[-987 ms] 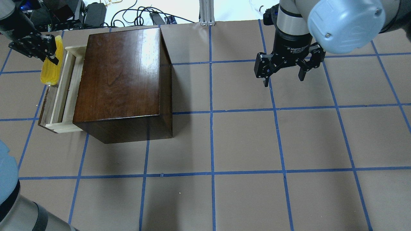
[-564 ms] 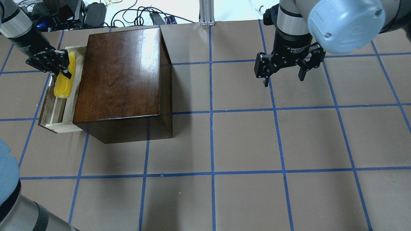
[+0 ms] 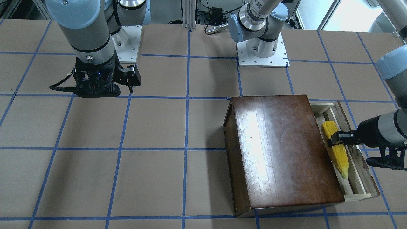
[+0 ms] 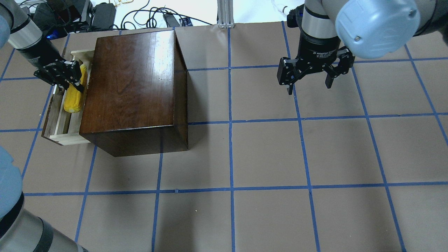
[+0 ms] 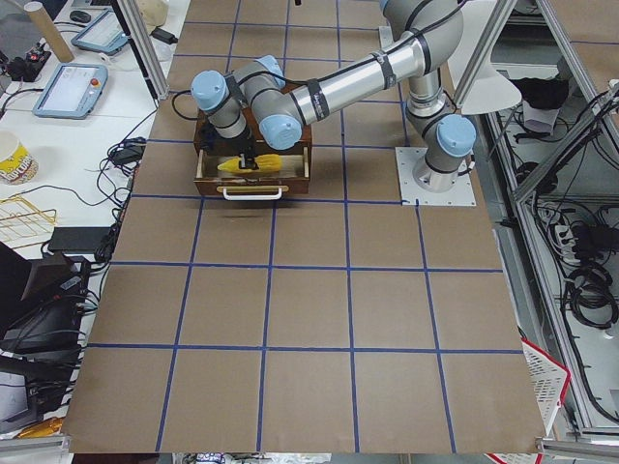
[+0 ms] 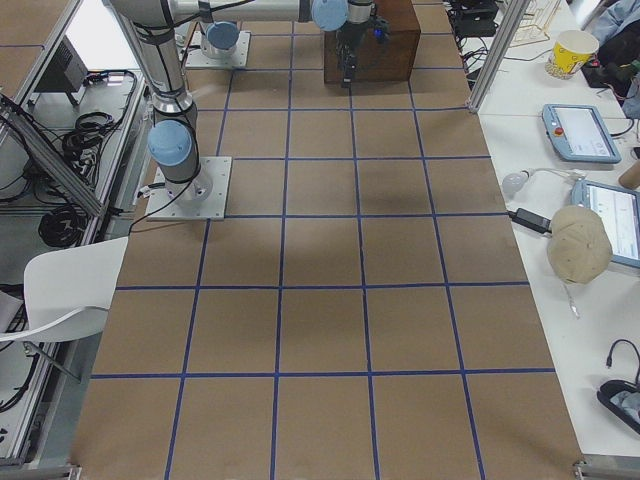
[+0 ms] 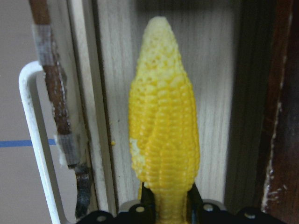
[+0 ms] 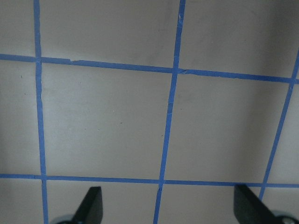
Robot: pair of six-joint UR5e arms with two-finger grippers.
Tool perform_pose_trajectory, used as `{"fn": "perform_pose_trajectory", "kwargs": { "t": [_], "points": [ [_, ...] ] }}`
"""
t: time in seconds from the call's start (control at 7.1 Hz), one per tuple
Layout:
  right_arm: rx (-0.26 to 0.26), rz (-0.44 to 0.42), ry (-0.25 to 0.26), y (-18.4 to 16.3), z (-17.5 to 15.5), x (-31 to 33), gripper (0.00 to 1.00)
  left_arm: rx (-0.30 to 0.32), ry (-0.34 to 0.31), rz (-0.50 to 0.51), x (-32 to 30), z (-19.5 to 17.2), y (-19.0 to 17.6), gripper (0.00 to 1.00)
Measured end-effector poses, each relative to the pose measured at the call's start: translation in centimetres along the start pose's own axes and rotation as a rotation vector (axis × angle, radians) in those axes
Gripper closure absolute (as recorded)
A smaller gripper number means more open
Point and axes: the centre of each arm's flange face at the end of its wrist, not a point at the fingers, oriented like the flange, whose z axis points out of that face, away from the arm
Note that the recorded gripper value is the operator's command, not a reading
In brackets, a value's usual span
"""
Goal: Open drawer and put corn inside
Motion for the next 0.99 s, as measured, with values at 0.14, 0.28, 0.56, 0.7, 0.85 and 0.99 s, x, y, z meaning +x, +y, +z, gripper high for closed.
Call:
{"fn": "perform_pose_trajectory", "kwargs": {
  "t": [0.14,0.28,0.56,0.7,0.85,0.99],
  "points": [
    [0.0,0.0,0.0,0.0,0.0,0.0,0.0,0.001,0.0,-0.002,0.0,0.0,-0.1,0.0],
    [0.0,0.0,0.0,0.0,0.0,0.0,0.0,0.008,-0.002,-0.003,0.1,-0.4,-0.1,0.0],
    [0.0,0.0,0.0,0.0,0.0,0.0,0.0,0.044,-0.026,0.007,1.4,-2.7,0.5,0.0],
    [0.0,0.0,0.0,0.0,0.0,0.0,0.0,0.075,-0.054,0.03,3.2,-5.0,0.8,0.0],
    [0.0,-0.001,0.0,0.0,0.0,0.0,0.0,0.104,-0.077,0.063,5.6,-7.3,1.1,0.0],
    [0.0,0.0,0.0,0.0,0.0,0.0,0.0,0.129,-0.091,0.094,8.2,-9.0,1.6,0.0]
  ]
}}
